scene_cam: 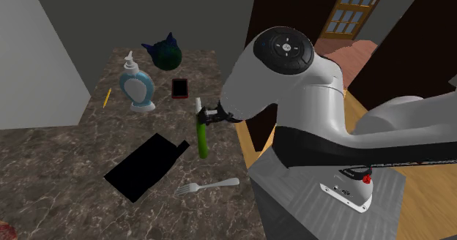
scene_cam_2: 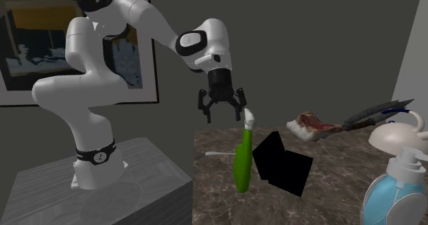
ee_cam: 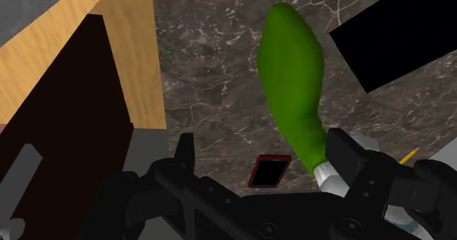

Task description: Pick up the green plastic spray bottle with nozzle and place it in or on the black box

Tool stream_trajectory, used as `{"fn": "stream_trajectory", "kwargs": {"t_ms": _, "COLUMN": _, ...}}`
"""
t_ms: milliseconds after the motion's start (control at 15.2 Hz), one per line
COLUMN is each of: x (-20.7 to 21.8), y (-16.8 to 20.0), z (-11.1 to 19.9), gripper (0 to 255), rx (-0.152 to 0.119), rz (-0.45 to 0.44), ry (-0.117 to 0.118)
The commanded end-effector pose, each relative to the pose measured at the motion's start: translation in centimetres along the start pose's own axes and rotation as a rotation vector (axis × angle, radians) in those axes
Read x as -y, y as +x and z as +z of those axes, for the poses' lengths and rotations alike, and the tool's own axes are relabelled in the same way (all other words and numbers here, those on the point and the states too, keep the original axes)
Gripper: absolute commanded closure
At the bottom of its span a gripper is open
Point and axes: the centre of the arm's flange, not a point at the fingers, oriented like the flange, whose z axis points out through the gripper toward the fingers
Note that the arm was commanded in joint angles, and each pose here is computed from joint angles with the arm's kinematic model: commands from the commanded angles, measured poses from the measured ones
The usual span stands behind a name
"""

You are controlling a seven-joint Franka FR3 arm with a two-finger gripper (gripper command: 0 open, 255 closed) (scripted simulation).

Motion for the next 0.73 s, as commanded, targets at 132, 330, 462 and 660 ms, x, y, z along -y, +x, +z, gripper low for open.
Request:
{"fn": "stream_trajectory", "kwargs": {"t_ms": 132, "x": 4.2, "y": -2.5, "z": 3.2, "gripper": 0, "rx": -0.039, "rz": 0.077, "ry": -0.029}}
{"fn": "stream_trajectory", "kwargs": {"t_ms": 330, "x": 5.5, "y": -3.0, "z": 4.7, "gripper": 0, "rx": -0.05, "rz": 0.098, "ry": -0.038}}
{"fn": "stream_trajectory", "kwargs": {"t_ms": 462, "x": 5.4, "y": -3.0, "z": 5.7, "gripper": 0, "rx": -0.05, "rz": 0.098, "ry": -0.038}}
{"fn": "stream_trajectory", "kwargs": {"t_ms": 660, "x": 5.4, "y": -2.9, "z": 7.3, "gripper": 0, "rx": -0.05, "rz": 0.098, "ry": -0.038}}
